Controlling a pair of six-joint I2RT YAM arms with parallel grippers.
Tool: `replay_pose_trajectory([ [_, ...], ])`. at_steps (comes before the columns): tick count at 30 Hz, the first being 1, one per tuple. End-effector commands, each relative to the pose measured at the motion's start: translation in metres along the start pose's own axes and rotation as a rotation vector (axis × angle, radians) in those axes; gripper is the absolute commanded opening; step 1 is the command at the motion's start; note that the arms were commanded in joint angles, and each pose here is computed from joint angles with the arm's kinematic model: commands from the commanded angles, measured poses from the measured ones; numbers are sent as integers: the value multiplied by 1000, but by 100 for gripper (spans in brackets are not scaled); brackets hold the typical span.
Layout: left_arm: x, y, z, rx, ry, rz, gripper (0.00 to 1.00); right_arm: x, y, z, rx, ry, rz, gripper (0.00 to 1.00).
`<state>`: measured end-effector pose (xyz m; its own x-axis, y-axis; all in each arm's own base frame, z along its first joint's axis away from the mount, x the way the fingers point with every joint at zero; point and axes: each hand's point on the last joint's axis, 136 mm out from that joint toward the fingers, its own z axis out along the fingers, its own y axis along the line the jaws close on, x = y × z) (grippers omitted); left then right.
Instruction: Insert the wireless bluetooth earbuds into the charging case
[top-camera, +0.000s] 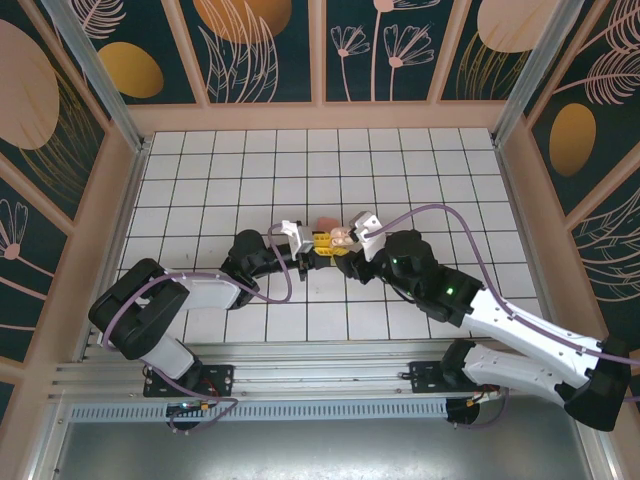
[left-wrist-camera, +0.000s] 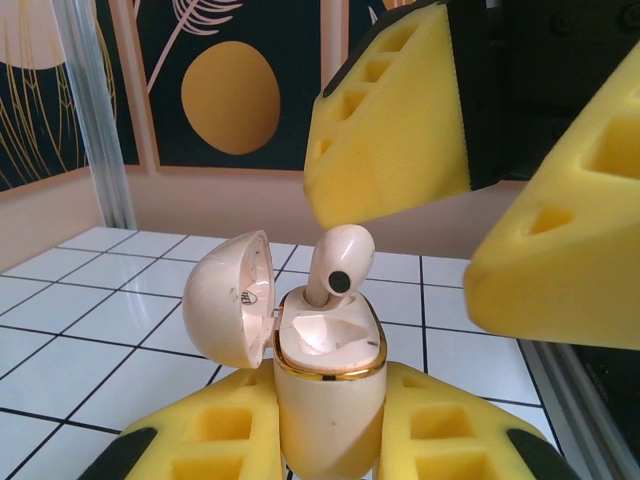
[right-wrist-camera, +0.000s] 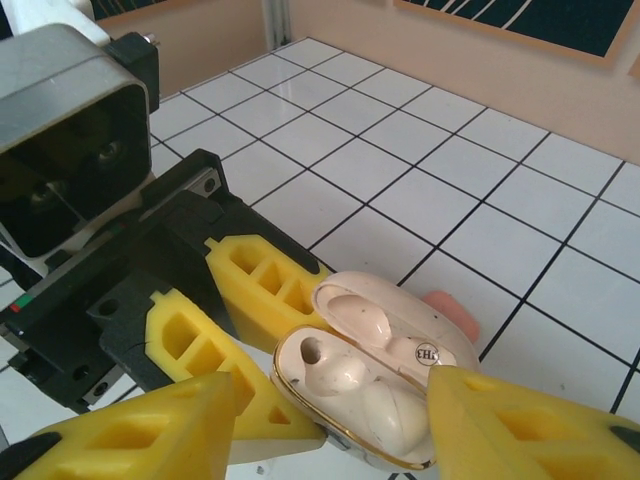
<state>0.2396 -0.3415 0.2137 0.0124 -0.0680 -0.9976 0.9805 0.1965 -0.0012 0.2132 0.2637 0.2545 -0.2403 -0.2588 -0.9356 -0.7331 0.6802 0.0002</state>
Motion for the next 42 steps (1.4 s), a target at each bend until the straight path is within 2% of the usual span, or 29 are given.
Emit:
replay_pose_trajectory([
  [1, -33, -1, -1, -10, -92, 73, 11, -21, 8, -11, -44, -48, 27, 56],
  [15, -30, -1, -1, -10, -83, 68, 11, -51, 10, -24, -89, -134, 75, 61],
  [24, -29, -1, -1, -8, -80, 75, 11, -65, -5, -32, -114, -169, 173, 62],
  [27, -30, -1, -1, -9, -80, 78, 11, -65, -9, -32, -148, -162, 209, 58],
  [34, -30, -1, -1, -8, -80, 78, 11, -62, -11, -29, -223, -121, 268, 41],
  [42, -33, -1, 0, -4, -82, 80, 11, -47, -11, -18, -240, -54, 297, 32],
])
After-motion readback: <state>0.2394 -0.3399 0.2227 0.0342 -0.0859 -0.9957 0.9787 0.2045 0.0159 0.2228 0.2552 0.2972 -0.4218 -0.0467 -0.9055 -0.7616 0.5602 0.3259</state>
